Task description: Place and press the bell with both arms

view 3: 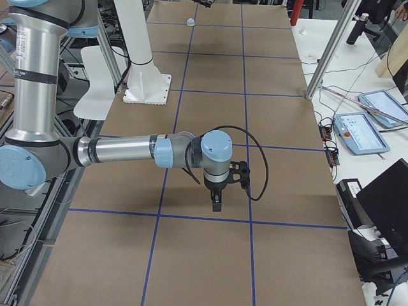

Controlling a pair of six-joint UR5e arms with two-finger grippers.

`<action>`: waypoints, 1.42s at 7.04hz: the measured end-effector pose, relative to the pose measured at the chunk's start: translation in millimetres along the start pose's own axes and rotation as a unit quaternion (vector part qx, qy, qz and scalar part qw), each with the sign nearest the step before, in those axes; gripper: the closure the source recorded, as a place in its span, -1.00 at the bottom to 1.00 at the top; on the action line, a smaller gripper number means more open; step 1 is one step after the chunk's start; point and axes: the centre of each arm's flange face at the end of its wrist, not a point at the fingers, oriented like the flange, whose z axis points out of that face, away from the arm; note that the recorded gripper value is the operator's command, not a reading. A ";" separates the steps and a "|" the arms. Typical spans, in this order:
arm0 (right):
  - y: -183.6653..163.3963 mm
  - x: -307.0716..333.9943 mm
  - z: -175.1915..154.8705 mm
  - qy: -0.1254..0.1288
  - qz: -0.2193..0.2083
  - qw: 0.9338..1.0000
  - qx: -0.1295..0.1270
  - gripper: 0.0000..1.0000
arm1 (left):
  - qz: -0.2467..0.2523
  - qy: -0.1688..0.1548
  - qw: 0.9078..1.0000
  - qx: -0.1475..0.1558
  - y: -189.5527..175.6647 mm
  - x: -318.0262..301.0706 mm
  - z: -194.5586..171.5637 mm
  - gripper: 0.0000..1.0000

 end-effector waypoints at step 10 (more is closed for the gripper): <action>-0.2 -0.5 0.8 0.000 0.002 1.000 -0.003 -1.00 | -0.110 -0.040 0.988 0.103 103.5 7.2 116.4 -1.00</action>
